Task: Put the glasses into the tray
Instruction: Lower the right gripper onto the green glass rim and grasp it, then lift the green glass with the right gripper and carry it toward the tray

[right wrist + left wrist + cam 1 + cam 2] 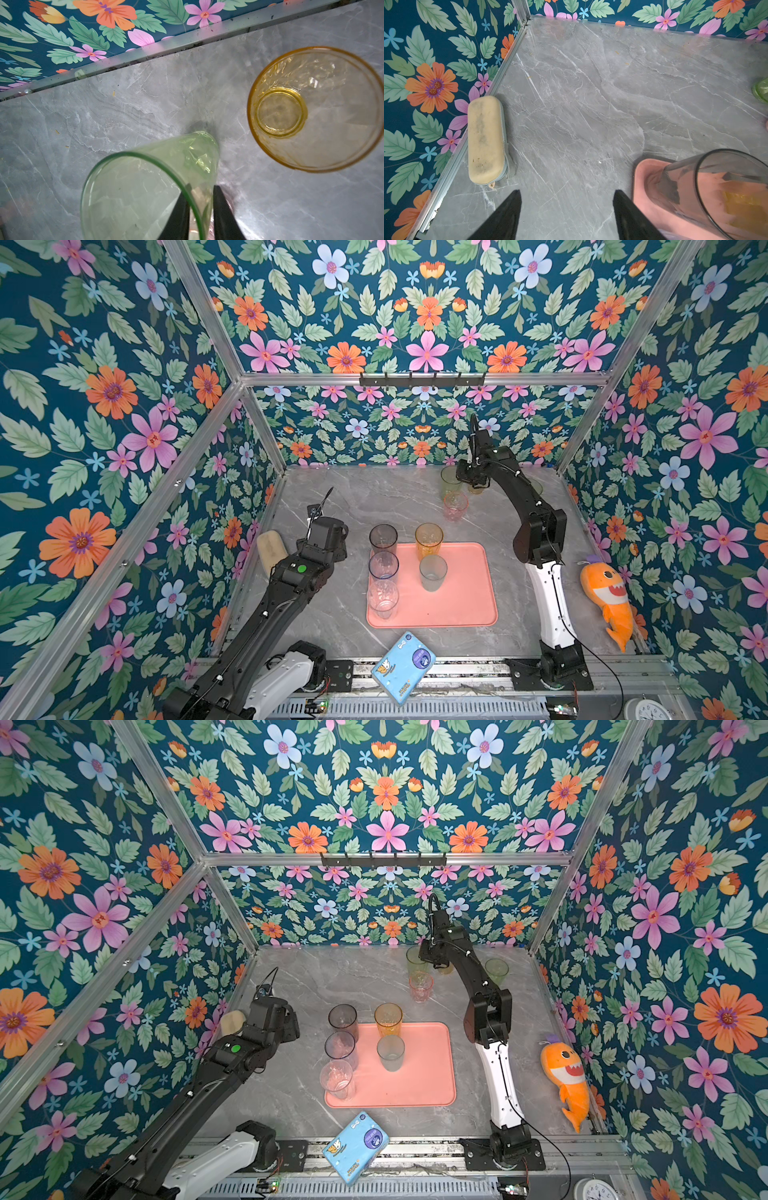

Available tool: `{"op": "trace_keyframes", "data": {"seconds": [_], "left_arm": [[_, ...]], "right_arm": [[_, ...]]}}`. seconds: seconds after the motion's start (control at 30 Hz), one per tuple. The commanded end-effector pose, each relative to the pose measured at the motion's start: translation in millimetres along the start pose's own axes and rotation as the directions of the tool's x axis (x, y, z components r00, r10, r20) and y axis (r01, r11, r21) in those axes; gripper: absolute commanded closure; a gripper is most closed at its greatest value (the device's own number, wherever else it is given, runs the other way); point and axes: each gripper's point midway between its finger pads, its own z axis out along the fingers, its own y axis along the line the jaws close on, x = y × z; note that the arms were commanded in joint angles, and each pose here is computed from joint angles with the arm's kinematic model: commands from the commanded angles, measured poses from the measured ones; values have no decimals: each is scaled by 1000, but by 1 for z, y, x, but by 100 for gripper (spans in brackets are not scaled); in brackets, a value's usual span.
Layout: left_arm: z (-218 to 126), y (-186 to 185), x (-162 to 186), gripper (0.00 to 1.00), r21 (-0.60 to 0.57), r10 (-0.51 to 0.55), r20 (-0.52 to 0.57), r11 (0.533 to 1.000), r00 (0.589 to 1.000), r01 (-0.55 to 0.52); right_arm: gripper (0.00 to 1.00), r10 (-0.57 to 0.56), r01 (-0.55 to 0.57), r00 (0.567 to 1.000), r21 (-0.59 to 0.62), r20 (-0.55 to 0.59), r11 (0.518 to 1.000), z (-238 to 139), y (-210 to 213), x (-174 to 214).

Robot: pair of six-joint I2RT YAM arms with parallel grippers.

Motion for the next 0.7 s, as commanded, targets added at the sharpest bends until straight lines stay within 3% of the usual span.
{"op": "trace_keyframes", "data": {"seconds": [0.0, 0.67], "left_arm": [[0, 1, -1, 28, -4, 1, 3, 1000, 1000, -1], [2, 0, 1, 28, -5, 5, -5, 1000, 1000, -5]], "right_arm": [[81, 9, -9, 1000, -6, 3, 1000, -2, 2, -1], [97, -12, 13, 1000, -14, 18, 1000, -16, 5, -6]]}}
